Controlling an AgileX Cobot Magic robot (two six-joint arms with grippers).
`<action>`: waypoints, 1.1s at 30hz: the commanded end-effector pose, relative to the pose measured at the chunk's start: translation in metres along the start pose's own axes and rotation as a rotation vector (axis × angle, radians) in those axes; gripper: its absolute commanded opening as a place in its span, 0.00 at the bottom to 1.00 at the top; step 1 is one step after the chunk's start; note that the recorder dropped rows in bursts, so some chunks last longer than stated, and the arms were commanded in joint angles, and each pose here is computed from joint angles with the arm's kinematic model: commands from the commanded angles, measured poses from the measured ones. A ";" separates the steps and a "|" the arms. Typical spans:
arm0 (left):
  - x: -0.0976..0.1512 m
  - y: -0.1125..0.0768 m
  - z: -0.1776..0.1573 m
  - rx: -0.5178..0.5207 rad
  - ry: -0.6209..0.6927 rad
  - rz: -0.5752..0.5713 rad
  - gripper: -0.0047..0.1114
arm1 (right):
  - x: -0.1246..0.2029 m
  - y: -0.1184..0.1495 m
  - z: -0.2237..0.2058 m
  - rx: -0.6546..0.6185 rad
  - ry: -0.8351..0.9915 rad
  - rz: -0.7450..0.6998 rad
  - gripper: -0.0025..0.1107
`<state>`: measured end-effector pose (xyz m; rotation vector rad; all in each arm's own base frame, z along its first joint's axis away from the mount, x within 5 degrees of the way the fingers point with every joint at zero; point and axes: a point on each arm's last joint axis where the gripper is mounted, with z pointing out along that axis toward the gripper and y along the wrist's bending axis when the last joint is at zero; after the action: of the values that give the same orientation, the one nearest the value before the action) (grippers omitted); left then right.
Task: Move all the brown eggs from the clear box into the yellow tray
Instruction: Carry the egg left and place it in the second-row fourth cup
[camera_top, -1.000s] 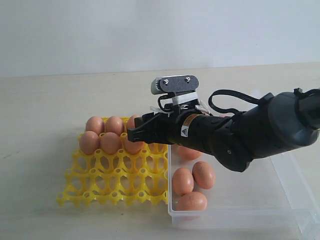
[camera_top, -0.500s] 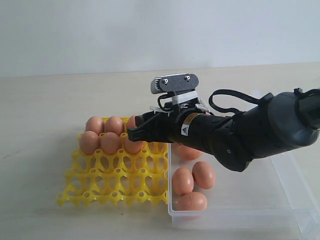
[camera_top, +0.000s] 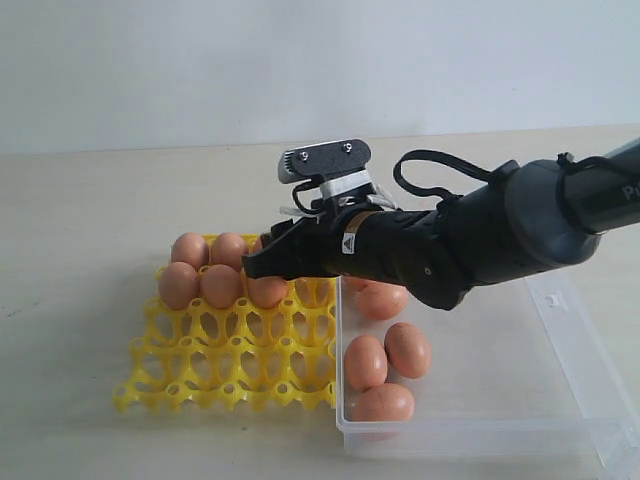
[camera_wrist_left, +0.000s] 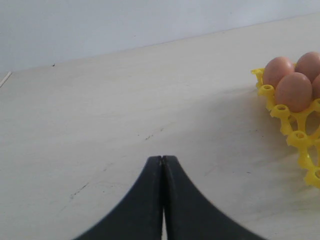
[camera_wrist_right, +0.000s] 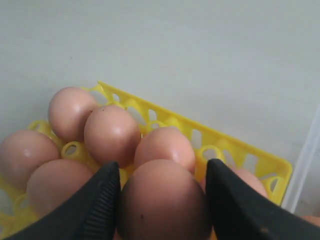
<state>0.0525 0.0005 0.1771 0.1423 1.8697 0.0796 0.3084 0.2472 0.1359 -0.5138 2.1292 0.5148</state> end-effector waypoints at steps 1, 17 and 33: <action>-0.002 0.000 0.000 -0.001 -0.012 -0.006 0.04 | -0.003 0.001 0.001 -0.003 -0.001 -0.016 0.02; -0.002 0.000 0.000 -0.001 -0.012 -0.006 0.04 | 0.009 -0.001 0.006 0.009 0.057 -0.027 0.14; -0.002 0.000 0.000 -0.001 -0.012 -0.006 0.04 | -0.043 0.009 -0.051 0.007 0.022 -0.068 0.31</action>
<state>0.0525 0.0005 0.1771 0.1423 1.8697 0.0796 0.3005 0.2406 0.1785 -0.5344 2.1200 0.5008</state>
